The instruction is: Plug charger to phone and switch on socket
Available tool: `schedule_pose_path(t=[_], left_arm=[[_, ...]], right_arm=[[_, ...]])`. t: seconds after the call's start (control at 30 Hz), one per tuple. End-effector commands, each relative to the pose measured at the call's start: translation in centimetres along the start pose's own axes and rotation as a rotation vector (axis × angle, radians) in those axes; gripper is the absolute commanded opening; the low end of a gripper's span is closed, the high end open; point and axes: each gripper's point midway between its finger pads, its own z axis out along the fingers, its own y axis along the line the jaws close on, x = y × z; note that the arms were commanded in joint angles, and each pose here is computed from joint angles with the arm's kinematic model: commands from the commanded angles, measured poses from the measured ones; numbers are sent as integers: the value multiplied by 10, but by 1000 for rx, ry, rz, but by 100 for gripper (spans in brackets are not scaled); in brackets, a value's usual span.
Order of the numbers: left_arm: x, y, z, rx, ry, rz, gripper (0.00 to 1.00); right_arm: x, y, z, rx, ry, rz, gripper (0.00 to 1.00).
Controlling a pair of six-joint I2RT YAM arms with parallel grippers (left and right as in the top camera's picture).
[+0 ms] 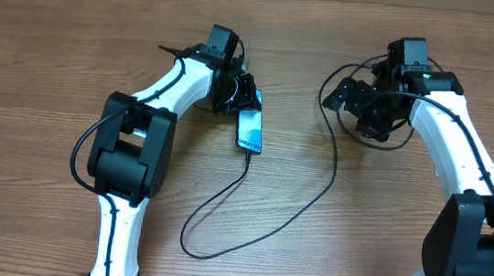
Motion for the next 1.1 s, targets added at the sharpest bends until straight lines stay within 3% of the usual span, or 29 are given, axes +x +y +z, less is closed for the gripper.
schedule_pose_path(t=[0.0, 0.83, 1.07], left_arm=[[4, 22, 8, -89, -1, -26, 28], [13, 35, 6, -148, 27, -53, 39], [15, 42, 4, -181, 32, -63, 38]], right_arm=[[-2, 7, -8, -18, -21, -21, 93], [-2, 10, -8, -32, -17, -23, 93], [-2, 10, -8, -32, -17, -23, 93]])
